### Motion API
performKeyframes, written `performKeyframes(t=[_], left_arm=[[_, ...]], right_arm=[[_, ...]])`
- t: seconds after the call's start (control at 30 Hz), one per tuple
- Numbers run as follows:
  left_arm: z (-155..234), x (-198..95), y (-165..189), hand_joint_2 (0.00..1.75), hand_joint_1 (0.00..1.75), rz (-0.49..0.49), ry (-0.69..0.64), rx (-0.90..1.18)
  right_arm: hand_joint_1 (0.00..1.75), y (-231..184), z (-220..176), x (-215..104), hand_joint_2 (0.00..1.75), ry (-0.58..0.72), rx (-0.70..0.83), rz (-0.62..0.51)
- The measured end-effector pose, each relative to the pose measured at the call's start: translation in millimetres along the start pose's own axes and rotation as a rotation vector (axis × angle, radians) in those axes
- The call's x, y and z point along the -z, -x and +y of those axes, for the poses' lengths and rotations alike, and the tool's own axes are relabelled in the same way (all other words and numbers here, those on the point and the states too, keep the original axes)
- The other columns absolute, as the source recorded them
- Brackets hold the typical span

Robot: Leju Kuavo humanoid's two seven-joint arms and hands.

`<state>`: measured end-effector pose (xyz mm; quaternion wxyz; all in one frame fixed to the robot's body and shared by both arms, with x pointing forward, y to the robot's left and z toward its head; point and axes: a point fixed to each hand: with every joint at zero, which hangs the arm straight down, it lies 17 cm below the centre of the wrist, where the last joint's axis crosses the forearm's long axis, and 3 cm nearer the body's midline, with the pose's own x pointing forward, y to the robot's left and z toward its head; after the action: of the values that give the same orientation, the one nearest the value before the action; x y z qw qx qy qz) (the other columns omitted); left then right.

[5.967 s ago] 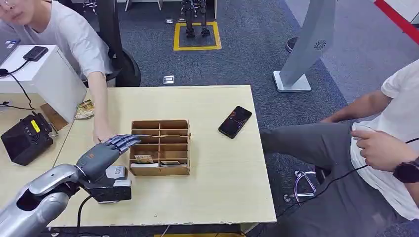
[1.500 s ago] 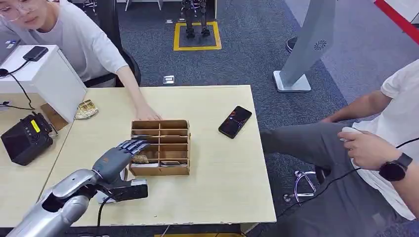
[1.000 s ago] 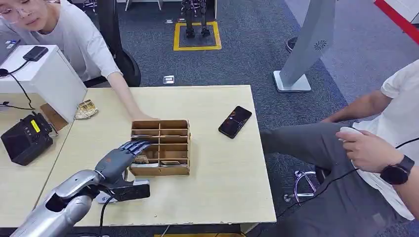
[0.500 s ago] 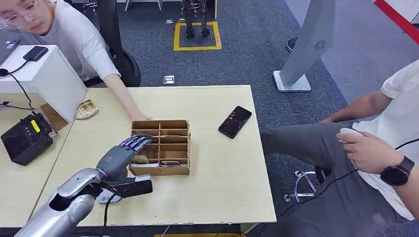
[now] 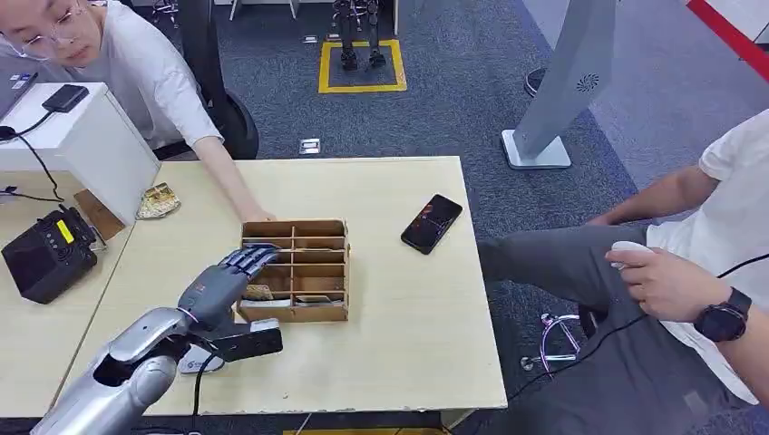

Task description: Pass the card to the sensor for recognition and then transmit it.

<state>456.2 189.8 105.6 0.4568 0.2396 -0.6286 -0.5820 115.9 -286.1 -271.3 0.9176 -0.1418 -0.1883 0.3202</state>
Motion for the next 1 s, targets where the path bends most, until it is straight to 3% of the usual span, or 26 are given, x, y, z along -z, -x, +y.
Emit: performKeyframes(t=[0.5, 1.0], left_arm=[[9.4, 6.4, 8.9, 1.75, 0.0, 0.059, -0.075, 0.169], [5.1, 9.2, 7.1, 1.75, 0.0, 0.058, -0.071, 0.139]], right_arm=[[0.0, -0.7, 0.0, 0.0, 1.75, 0.001, -0.002, -0.003], [0.0, -0.5, -0.3, 0.0, 1.75, 0.003, -0.003, -0.004]])
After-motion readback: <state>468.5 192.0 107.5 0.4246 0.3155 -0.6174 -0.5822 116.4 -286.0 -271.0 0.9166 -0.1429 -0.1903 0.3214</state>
